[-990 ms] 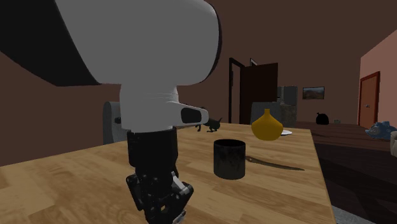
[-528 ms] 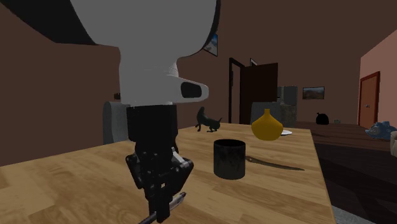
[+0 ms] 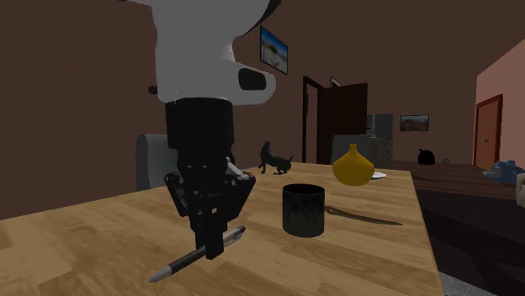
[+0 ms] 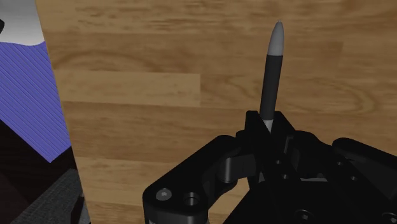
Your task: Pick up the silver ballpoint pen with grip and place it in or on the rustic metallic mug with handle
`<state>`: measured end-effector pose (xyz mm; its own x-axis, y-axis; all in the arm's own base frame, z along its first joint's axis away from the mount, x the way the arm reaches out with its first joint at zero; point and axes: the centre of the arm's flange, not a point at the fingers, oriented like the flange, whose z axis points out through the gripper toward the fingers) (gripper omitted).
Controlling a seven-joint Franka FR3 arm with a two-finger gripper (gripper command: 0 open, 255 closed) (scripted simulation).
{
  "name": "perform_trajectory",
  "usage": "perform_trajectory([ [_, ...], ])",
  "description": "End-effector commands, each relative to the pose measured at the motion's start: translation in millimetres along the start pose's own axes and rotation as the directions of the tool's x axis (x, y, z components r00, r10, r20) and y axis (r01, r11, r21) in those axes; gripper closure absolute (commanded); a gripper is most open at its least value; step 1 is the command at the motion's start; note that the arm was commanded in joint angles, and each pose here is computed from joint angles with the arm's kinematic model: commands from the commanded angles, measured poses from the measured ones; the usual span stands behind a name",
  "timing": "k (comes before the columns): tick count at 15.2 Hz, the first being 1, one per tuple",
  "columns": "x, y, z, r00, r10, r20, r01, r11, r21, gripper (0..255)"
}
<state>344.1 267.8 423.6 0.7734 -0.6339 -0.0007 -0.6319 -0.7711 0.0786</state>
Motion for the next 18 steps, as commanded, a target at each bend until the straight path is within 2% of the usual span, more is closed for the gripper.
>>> perform_trajectory([
  [1,0.4,0.8,-10.7,1.0,0.0,0.0,0.0,1.0,-0.001,255],
  [15,0.4,6.6,-84.3,1.0,0.0,0.0,0.0,1.0,-0.001,255],
  [18,39.9,4.6,-85.7,1.0,0.0,0.0,0.0,1.0,-0.001,255],
])
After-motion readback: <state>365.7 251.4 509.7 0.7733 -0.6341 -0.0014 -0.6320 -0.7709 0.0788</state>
